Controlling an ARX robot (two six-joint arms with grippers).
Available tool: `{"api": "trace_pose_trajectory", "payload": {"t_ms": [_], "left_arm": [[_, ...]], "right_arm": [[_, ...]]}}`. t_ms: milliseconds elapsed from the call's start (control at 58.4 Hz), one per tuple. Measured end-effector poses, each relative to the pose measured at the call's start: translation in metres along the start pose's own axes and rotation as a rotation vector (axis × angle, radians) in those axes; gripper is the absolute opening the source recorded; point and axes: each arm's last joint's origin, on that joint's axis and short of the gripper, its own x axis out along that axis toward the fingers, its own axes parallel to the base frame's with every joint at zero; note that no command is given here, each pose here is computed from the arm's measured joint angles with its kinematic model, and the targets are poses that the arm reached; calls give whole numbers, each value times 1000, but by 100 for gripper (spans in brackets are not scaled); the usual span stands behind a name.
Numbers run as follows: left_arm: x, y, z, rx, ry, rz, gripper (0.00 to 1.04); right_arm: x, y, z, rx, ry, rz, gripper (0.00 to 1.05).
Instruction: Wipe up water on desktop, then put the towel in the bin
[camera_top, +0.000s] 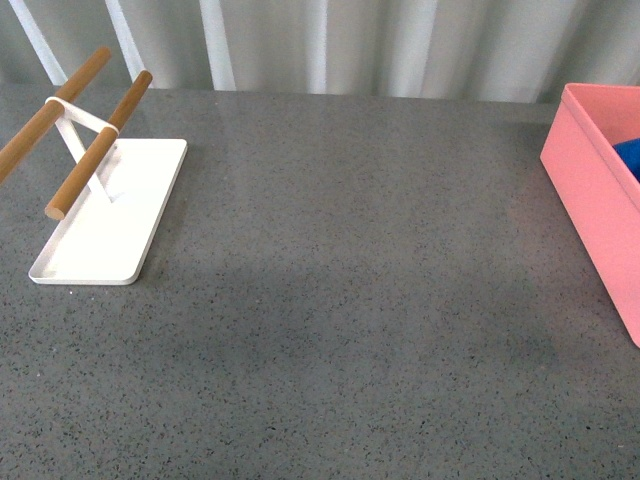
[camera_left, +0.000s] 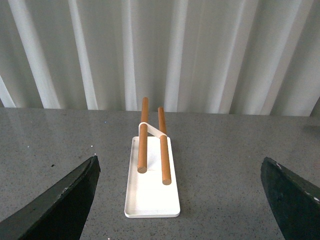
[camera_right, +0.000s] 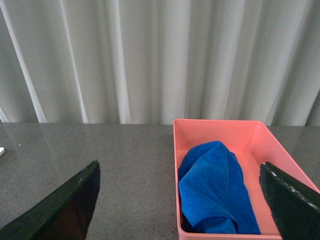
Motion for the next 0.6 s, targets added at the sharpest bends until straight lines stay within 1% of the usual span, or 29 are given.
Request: {"api": "trace_pose_trajectory", "payload": {"t_ms": [69, 599], "left_arm": [[0, 0, 0, 0, 0, 0, 98], [0, 0, 0, 0, 0, 0, 98]], "right_arm": [[0, 0, 0, 0, 0, 0, 97], [0, 0, 0, 0, 0, 0, 98]]}}
